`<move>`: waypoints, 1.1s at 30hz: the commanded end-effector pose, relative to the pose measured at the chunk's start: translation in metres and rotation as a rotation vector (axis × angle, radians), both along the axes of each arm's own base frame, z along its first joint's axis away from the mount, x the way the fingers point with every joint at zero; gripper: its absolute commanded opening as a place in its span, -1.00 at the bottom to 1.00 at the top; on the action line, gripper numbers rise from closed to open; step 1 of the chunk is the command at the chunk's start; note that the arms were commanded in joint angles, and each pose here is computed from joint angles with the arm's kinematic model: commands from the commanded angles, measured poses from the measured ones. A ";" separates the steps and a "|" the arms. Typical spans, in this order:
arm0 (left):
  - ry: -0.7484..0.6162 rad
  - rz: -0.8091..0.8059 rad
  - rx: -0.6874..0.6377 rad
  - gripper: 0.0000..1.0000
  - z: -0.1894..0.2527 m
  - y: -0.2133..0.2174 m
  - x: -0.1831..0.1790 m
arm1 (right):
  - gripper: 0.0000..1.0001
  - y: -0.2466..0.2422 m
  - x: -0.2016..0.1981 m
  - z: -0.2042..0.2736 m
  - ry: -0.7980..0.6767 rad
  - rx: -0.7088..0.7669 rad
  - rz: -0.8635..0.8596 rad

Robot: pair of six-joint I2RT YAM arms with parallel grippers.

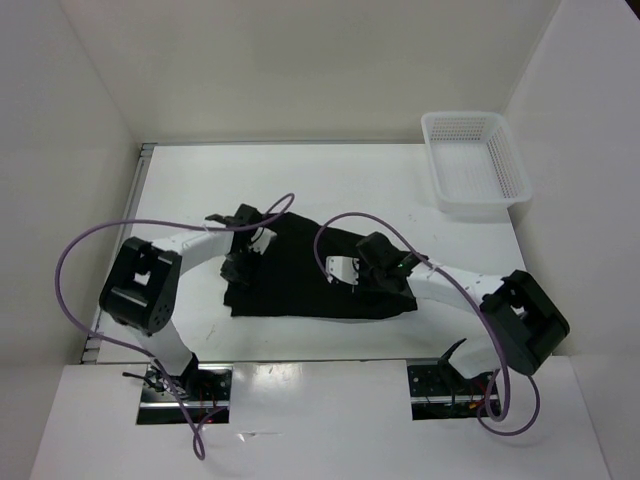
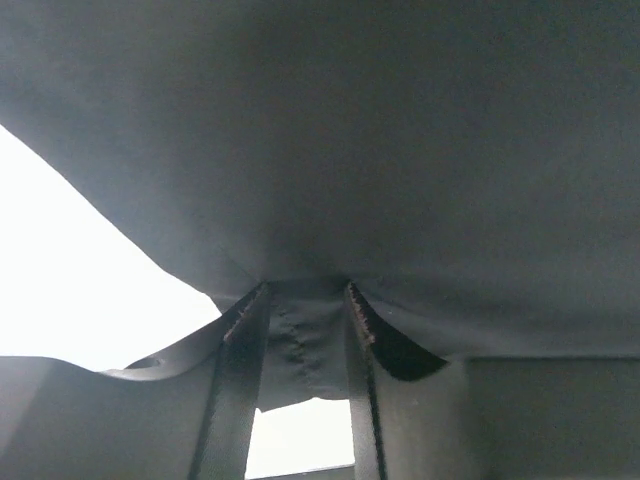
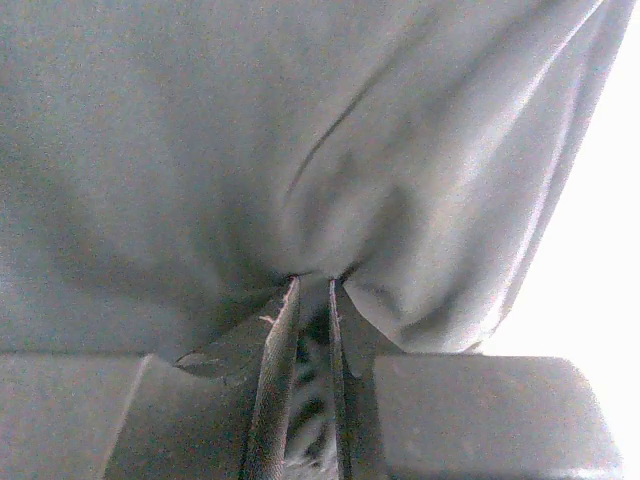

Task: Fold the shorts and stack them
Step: Fold the shorts

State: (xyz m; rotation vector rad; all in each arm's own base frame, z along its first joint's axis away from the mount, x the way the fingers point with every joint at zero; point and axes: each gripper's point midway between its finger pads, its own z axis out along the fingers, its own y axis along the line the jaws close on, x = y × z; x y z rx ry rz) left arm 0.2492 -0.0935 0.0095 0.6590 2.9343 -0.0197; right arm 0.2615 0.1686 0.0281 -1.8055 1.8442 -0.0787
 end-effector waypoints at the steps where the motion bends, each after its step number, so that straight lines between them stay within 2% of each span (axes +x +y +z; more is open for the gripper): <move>1: -0.070 0.081 0.082 -0.18 -0.021 0.023 0.051 | -0.53 0.029 0.032 0.024 -0.120 0.079 0.019; 5: -0.080 0.089 -0.001 -0.18 -0.017 0.012 0.062 | -0.51 0.027 0.037 0.018 -0.138 0.052 0.024; 9: -0.090 0.089 -0.005 -0.18 -0.020 0.011 0.066 | -0.42 0.029 0.042 0.011 -0.137 0.042 0.019; 15: -0.139 0.119 -0.028 -0.18 -0.012 0.012 0.096 | -0.42 0.048 0.093 0.028 -0.181 0.060 -0.013; 16: -0.154 0.128 -0.032 -0.18 -0.008 0.014 0.102 | -0.42 0.046 0.097 0.019 -0.158 0.043 -0.010; 22: -0.118 0.123 -0.091 -0.18 -0.010 0.005 0.101 | -0.42 0.055 0.130 0.007 -0.141 0.018 -0.013; 29: -0.100 0.149 -0.094 -0.18 -0.012 0.013 0.103 | -0.42 0.059 0.167 -0.003 -0.157 -0.004 -0.068; 33: -0.091 0.150 -0.091 -0.18 -0.011 0.014 0.098 | -0.49 0.074 0.191 0.022 -0.202 0.058 -0.116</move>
